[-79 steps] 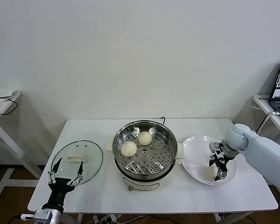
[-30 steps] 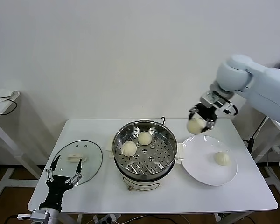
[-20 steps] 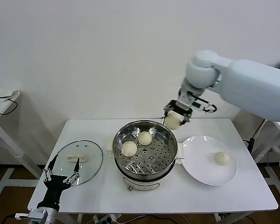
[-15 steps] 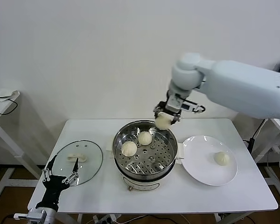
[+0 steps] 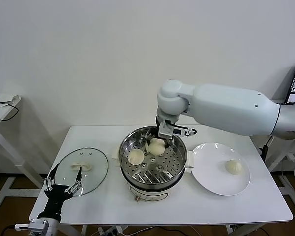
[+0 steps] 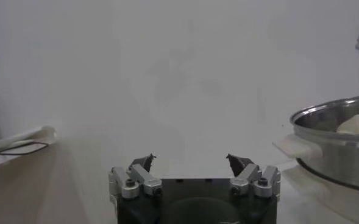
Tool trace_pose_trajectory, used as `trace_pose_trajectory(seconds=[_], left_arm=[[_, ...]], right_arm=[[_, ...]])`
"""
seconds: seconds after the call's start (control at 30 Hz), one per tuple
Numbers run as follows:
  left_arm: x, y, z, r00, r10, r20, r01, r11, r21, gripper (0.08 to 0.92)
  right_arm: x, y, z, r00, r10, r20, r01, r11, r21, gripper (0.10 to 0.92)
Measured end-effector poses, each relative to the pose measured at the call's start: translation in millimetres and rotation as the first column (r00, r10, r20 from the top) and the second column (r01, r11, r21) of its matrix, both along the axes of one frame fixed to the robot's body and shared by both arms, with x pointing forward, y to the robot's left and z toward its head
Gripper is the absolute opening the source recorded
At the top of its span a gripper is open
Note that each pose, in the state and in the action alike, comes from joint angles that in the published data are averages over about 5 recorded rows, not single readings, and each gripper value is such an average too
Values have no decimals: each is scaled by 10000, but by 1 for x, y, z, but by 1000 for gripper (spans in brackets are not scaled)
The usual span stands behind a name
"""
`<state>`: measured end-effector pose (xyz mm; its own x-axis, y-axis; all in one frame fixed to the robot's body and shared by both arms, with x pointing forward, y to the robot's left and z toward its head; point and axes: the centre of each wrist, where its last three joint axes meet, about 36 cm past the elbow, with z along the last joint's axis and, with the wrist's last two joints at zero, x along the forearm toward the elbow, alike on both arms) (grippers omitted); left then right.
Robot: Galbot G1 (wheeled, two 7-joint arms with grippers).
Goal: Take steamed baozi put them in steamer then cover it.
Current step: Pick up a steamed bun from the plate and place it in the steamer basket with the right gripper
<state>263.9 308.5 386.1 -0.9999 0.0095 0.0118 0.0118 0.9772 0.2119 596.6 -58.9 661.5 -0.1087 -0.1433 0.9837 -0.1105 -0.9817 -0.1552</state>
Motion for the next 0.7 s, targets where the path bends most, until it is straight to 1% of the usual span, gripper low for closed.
trace_pose_trajectory(seconds=[0.4, 0.7], left_arm=[[-1, 4, 0, 10000, 79, -26, -79, 10000, 36, 823], [0, 3, 0, 10000, 57, -6, -57, 10000, 20, 823]], right_arm=[[-24, 22, -21, 9959, 472, -774, -498, 9983, -309, 685], [-32, 31, -36, 9926, 482, -1112, -559, 9961, -677, 686]])
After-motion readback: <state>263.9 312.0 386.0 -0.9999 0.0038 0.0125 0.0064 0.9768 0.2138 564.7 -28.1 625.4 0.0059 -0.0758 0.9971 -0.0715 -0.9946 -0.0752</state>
